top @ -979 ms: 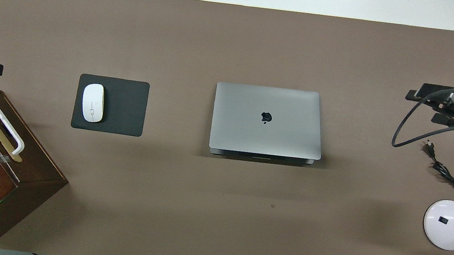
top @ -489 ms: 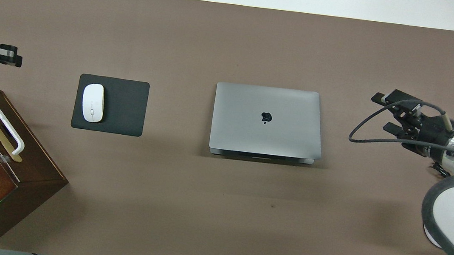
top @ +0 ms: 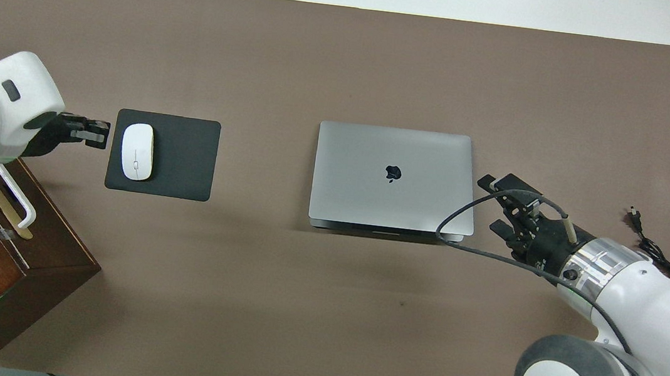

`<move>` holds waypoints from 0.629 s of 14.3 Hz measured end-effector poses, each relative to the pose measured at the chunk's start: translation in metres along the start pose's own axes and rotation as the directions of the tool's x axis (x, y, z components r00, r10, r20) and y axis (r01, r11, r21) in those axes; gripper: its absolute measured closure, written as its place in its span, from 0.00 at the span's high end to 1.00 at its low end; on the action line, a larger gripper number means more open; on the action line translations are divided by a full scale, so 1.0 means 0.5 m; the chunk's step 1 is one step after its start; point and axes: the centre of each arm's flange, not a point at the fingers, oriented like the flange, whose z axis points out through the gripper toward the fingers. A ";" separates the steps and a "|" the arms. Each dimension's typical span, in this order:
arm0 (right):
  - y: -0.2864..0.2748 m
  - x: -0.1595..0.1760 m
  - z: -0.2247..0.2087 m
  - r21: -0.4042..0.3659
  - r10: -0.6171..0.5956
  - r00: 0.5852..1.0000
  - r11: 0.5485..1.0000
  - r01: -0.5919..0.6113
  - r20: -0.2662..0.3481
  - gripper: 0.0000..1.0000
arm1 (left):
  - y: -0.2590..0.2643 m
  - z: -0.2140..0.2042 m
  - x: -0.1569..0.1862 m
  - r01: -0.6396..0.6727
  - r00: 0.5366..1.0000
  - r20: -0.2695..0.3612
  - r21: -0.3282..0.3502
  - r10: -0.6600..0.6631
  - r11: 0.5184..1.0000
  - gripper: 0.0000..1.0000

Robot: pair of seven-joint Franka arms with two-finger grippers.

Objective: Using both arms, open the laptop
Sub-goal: 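Move the left gripper toward the laptop while the right gripper approaches it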

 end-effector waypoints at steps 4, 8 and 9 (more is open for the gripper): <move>0.020 -0.067 0.023 -0.044 0.064 0.997 0.997 -0.062 0.035 1.00 | 0.067 0.052 -0.095 -0.051 0.993 -0.110 0.005 0.052 0.999 0.01; 0.039 -0.103 0.049 -0.112 0.100 0.991 0.990 -0.089 0.090 1.00 | 0.132 0.076 -0.145 -0.115 0.973 -0.202 0.006 0.114 0.993 0.01; 0.044 -0.104 0.055 -0.127 0.104 0.990 0.988 -0.091 0.098 1.00 | 0.150 0.084 -0.155 -0.133 0.965 -0.228 0.007 0.131 0.991 0.01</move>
